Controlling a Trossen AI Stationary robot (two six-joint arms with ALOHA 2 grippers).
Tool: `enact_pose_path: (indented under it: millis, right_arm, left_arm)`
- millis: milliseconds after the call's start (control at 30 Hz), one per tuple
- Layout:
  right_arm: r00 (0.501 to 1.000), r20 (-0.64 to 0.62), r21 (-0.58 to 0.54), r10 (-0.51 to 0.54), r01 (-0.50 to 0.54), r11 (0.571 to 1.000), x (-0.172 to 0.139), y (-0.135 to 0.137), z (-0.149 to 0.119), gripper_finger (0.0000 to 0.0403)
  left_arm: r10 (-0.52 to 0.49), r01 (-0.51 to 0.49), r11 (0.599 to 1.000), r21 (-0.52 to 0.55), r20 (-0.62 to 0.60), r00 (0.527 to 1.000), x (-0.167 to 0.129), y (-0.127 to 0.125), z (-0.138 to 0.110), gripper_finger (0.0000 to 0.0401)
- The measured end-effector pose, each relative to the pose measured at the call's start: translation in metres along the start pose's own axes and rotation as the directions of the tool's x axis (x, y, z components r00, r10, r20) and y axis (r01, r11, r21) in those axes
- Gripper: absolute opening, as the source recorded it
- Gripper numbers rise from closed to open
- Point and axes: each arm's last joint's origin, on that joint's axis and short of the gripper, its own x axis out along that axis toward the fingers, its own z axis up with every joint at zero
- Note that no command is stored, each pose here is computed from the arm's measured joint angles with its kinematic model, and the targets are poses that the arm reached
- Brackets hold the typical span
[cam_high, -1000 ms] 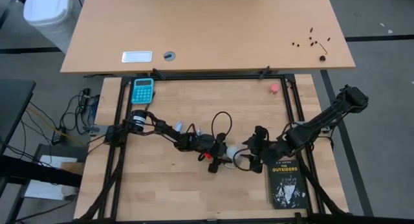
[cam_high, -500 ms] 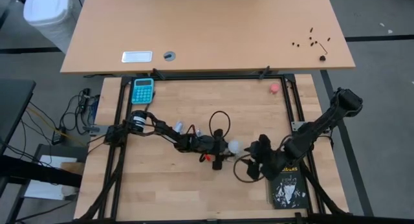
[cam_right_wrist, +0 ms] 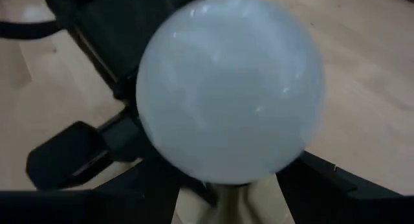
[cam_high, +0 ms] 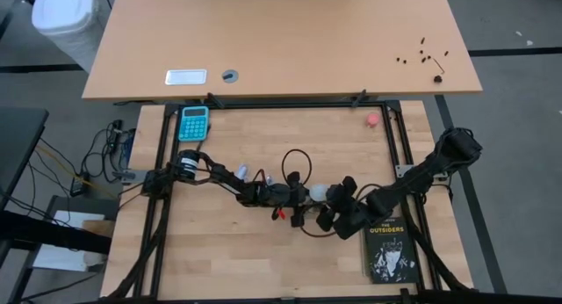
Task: Screw lightbulb
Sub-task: Remove the lightbulb from the lamp
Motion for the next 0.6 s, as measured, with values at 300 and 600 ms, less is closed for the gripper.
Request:
enact_pose_path:
  millis: [300, 600]
  right_arm:
    - [1.000, 0.006, -0.035, -0.018, 0.019, 0.999, -0.003, -0.004, 0.002, 0.0244]
    - [0.982, -0.129, 0.066, -0.139, 0.148, 0.987, -0.029, -0.033, -0.003, 0.0231]
  left_arm:
    - [0.000, 0.000, 1.000, 0.000, 0.000, 1.000, 0.000, 0.000, 0.000, 0.0193]
    - [-0.001, 0.001, 1.000, 0.010, -0.003, 1.000, 0.000, -0.001, 0.000, 0.0193]
